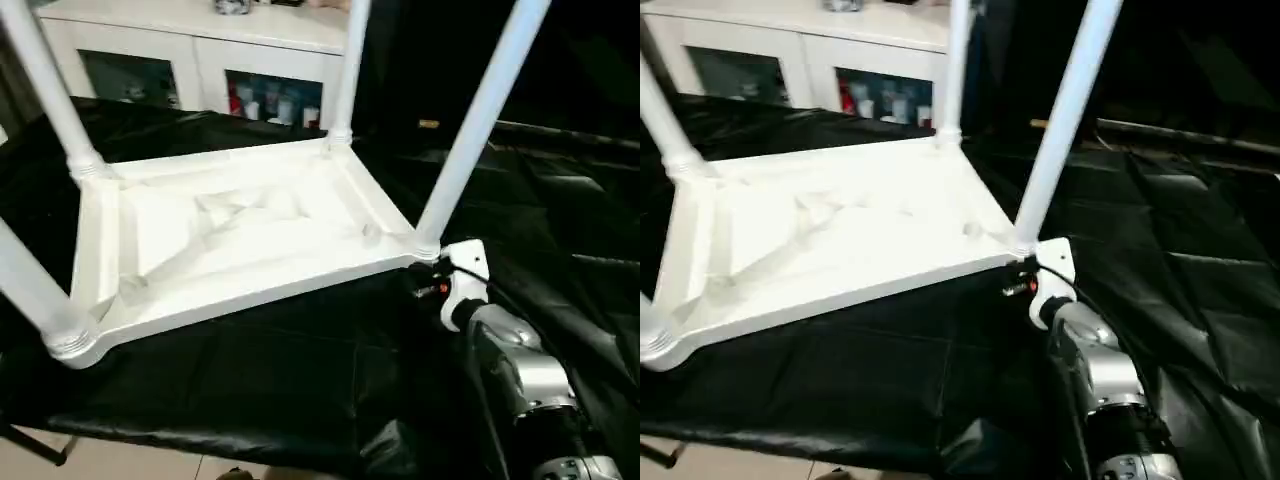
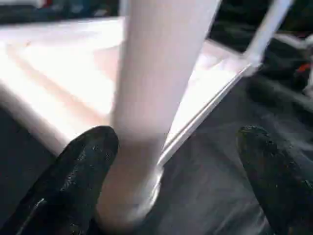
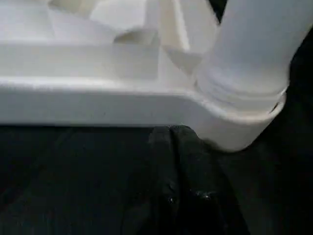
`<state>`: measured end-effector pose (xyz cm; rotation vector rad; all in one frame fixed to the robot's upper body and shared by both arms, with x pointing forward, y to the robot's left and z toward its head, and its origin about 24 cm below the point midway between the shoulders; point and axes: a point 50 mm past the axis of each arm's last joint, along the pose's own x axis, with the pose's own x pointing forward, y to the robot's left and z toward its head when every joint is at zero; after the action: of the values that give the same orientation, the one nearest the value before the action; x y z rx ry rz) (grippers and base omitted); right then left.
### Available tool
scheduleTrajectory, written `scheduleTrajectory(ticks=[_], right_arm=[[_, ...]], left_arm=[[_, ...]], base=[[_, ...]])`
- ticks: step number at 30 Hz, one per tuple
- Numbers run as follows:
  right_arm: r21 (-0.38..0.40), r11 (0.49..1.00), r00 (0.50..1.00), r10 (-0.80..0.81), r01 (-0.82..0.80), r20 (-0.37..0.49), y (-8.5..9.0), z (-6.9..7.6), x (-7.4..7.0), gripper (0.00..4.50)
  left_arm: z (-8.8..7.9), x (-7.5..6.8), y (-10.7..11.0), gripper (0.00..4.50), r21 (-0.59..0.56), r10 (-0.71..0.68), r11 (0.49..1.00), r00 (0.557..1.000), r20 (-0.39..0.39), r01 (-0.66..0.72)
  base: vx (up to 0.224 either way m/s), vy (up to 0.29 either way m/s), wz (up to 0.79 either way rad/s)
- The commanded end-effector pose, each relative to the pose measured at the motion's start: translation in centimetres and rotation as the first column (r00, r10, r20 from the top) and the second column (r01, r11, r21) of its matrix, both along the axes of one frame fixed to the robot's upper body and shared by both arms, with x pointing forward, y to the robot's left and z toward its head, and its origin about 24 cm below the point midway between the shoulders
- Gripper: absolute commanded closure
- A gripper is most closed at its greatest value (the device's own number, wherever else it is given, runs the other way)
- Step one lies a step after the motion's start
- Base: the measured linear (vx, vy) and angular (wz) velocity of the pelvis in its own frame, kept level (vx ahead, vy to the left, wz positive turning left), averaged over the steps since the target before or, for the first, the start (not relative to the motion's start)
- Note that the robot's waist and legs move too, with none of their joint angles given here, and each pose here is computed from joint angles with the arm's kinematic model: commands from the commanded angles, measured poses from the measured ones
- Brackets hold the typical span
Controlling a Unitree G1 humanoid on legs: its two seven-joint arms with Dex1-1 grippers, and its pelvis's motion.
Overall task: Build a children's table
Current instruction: Rotate table base
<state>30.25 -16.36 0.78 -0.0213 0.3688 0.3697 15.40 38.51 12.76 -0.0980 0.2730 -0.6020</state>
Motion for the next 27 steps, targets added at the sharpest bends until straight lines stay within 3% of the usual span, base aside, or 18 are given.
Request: scheduleTrajectory(ticks=[1,9,18,19,25,27], right_arm=[[-0.021,1.000,1.000,-0.012,0.012,0.007,0.0,0.2,0.5,4.50],[-0.033,0.999,1.000,0.007,-0.007,0.017,1.6,0.3,2.0,4.50],[-0.031,0.998,0.998,0.059,-0.058,0.030,3.9,0.6,3.7,4.50],[-0.031,0.998,0.998,0.059,-0.058,0.030,3.9,0.6,3.7,4.50],[-0.017,0.996,0.996,0.091,-0.091,0.020,5.3,0.5,4.1,4.50],[-0.012,0.993,0.993,0.117,-0.117,0.020,6.0,0.5,4.2,4.50]], left_arm=[[0.5,0.5,-1.1,0.03,-0.028,-0.062,0.998,0.998,0.008,0.062],[0.3,2.0,-4.0,0.03,-0.079,-0.183,0.980,0.982,0.036,0.185],[0.4,4.9,-11.1,0.03,-0.156,-0.418,0.888,0.901,0.117,0.433],[0.4,4.9,-11.1,0.03,-0.156,-0.418,0.888,0.901,0.117,0.433],[0.5,7.3,-15.9,0.03,-0.199,-0.560,0.783,0.807,0.187,0.589],[0.2,7.9,-18.3,0.03,-0.219,-0.635,0.713,0.745,0.202,0.667]], base=[[0.000,0.000,0.00],[0.000,0.000,0.00],[0.000,0.000,0.00],[0.000,0.000,0.00],[0.000,0.000,0.00],[0.000,0.000,0.00]])
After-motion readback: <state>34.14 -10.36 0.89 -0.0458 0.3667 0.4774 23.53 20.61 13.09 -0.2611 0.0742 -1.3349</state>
